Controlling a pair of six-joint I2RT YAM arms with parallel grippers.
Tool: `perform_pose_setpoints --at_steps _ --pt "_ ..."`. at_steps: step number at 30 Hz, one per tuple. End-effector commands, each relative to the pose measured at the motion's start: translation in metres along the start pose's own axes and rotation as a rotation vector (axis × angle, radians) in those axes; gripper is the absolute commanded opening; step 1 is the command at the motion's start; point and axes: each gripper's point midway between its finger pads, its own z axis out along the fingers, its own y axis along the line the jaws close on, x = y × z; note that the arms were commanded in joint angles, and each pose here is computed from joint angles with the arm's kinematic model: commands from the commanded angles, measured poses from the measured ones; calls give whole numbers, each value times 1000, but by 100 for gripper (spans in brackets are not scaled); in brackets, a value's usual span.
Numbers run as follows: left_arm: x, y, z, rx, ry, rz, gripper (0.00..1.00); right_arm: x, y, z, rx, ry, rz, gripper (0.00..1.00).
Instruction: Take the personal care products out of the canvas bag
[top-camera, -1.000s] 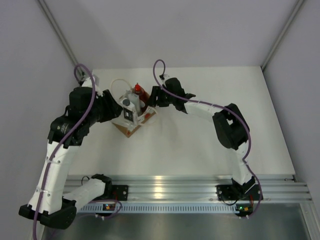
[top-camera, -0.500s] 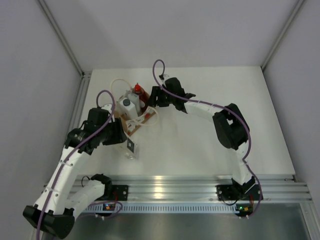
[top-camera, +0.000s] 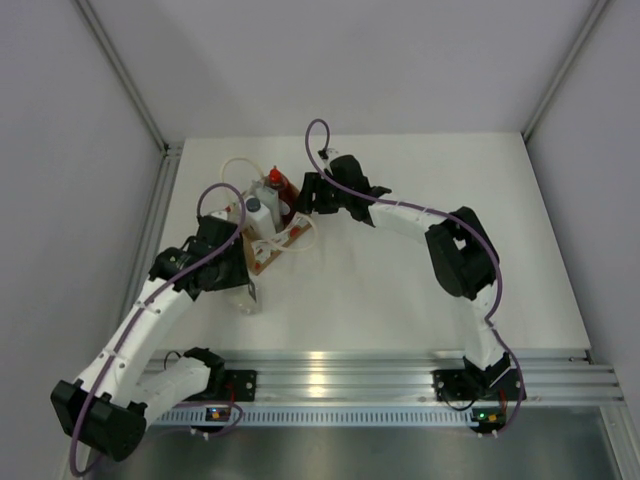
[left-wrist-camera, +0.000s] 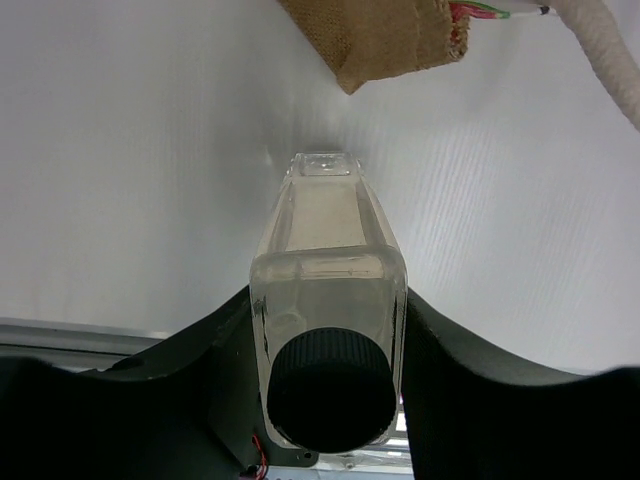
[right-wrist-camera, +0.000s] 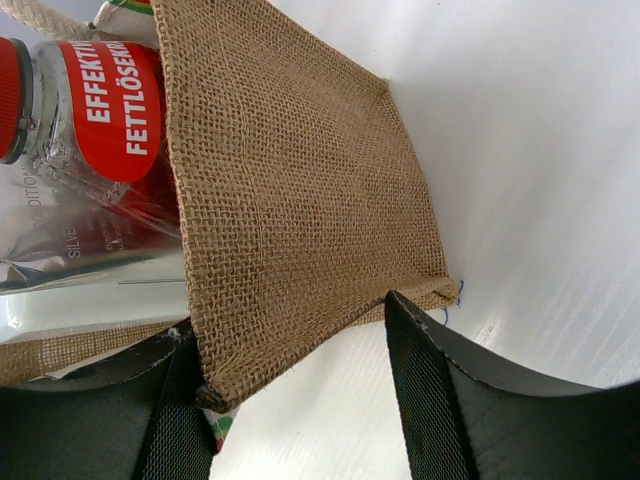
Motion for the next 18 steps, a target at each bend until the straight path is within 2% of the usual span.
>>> perform_pose_setpoints --at_steps 1,4,7,8,9,13,15,16,18 --pt "-36 -5 -6 -9 -145 -71 0 -9 -2 -3 16 -4 -20 59" --pt "-32 -6 2 -25 -116 -58 0 -9 -4 -4 22 -5 -20 59" --pt "-32 -6 5 -37 -111 -54 12 -8 -4 -4 23 -4 -20 60" --pt "-32 -5 5 -38 -110 -53 17 -8 -4 -3 21 -4 -21 60" --pt "-31 -5 5 -38 -109 -54 26 -8 -5 -3 24 -2 -21 60" --pt "-29 -5 10 -50 -88 -47 43 -7 -5 -3 25 -1 -19 60" --pt "-28 -6 10 -47 -81 -42 55 -7 -5 -2 24 0 -19 60" --pt "-29 -7 9 -40 -83 -41 65 -7 -6 -2 25 -1 -19 60" --pt "-30 -8 6 -28 -90 -35 75 -8 -5 -2 25 -4 -20 60"
